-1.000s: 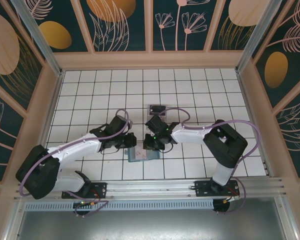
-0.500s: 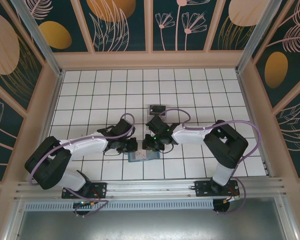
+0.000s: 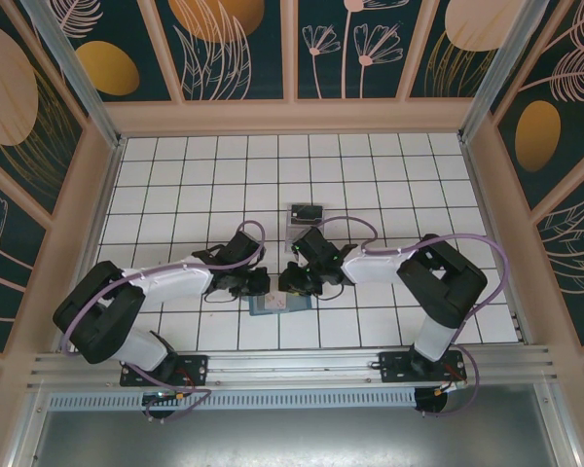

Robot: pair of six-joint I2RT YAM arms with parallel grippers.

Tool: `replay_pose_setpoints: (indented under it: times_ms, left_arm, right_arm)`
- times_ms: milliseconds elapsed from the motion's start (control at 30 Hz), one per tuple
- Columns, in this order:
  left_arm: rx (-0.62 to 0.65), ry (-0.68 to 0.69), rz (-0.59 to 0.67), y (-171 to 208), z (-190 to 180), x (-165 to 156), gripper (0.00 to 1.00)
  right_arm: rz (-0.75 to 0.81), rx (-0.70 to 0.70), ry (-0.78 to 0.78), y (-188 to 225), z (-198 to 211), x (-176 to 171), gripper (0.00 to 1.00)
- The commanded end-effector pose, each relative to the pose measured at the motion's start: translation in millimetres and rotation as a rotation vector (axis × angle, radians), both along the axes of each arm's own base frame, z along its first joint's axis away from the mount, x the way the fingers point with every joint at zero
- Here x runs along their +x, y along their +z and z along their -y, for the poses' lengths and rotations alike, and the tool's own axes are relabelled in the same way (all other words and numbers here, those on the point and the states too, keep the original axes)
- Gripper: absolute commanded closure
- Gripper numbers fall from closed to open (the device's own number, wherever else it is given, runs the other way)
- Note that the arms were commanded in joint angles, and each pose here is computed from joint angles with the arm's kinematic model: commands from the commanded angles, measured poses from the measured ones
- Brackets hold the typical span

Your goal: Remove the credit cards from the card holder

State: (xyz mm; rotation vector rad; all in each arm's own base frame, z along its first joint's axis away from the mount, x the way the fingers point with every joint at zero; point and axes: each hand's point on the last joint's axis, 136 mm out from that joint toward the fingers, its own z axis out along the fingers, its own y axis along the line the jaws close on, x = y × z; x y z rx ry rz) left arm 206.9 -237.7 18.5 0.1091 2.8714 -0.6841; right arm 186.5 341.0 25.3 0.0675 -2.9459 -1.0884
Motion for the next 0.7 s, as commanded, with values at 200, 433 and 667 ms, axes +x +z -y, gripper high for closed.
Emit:
replay_pose_setpoints:
  times_ms: [200,433,667]
  left_arm:
    - [0.118,-0.016,-0.083,-31.6,-23.7,-21.9,0.86]
    - [0.123,-0.021,-0.093,-33.9,-23.7,-23.1,0.86]
    - [0.139,-0.005,-0.082,-32.3,-27.9,-21.9,0.85]
  right_arm:
    - [-0.038,0.081,0.004,0.9,-1.5,-7.3,0.78]
    - [-0.030,0.089,-0.010,0.8,2.7,-7.0,0.85]
    - [-0.033,0.088,-0.021,1.1,8.1,-6.8,0.89]
